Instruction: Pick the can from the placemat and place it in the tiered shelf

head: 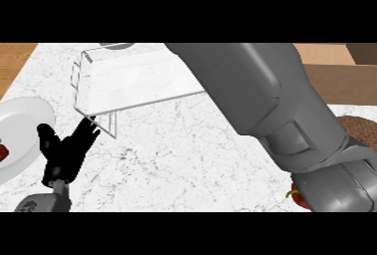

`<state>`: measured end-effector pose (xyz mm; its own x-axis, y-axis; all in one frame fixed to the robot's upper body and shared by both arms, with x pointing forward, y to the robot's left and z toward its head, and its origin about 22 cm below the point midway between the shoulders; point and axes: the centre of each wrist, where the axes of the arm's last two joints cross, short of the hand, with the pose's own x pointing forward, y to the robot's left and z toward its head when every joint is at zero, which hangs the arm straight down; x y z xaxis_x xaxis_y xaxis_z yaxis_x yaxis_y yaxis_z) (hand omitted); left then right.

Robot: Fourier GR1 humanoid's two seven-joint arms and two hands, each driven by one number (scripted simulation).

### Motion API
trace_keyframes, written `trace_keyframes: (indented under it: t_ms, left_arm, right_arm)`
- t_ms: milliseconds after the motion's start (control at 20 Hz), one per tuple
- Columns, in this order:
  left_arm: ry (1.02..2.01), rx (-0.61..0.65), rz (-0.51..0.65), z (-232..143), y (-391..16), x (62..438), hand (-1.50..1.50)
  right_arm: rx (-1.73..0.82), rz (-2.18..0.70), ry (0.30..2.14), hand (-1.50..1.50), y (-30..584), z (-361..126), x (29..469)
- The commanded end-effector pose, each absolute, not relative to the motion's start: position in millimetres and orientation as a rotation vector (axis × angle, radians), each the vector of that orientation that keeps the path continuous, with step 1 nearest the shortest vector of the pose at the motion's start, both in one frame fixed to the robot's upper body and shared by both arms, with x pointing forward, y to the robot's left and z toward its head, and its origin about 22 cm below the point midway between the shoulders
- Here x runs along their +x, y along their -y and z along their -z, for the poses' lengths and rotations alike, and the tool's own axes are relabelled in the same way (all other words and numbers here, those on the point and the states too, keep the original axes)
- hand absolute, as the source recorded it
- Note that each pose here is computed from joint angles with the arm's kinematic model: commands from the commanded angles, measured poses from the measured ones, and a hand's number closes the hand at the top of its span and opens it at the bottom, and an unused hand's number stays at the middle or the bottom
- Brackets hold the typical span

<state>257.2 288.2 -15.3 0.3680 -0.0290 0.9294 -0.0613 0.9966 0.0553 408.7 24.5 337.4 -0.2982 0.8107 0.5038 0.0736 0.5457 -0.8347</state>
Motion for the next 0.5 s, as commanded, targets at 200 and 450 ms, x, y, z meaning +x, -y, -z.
trace_keyframes:
  t_ms: [200, 450]
  left_arm:
    - [1.117, 0.085, -0.026, 21.7, -287.7, 254.5, 0.00]
    - [1.131, 0.079, -0.040, 20.4, -298.9, 257.8, 0.00]
  right_arm:
    - [-0.591, -0.525, 1.755, -1.50, -4.6, -339.0, 419.5]
    - [-0.417, -0.359, 1.791, -1.50, -5.7, -358.7, 413.6]
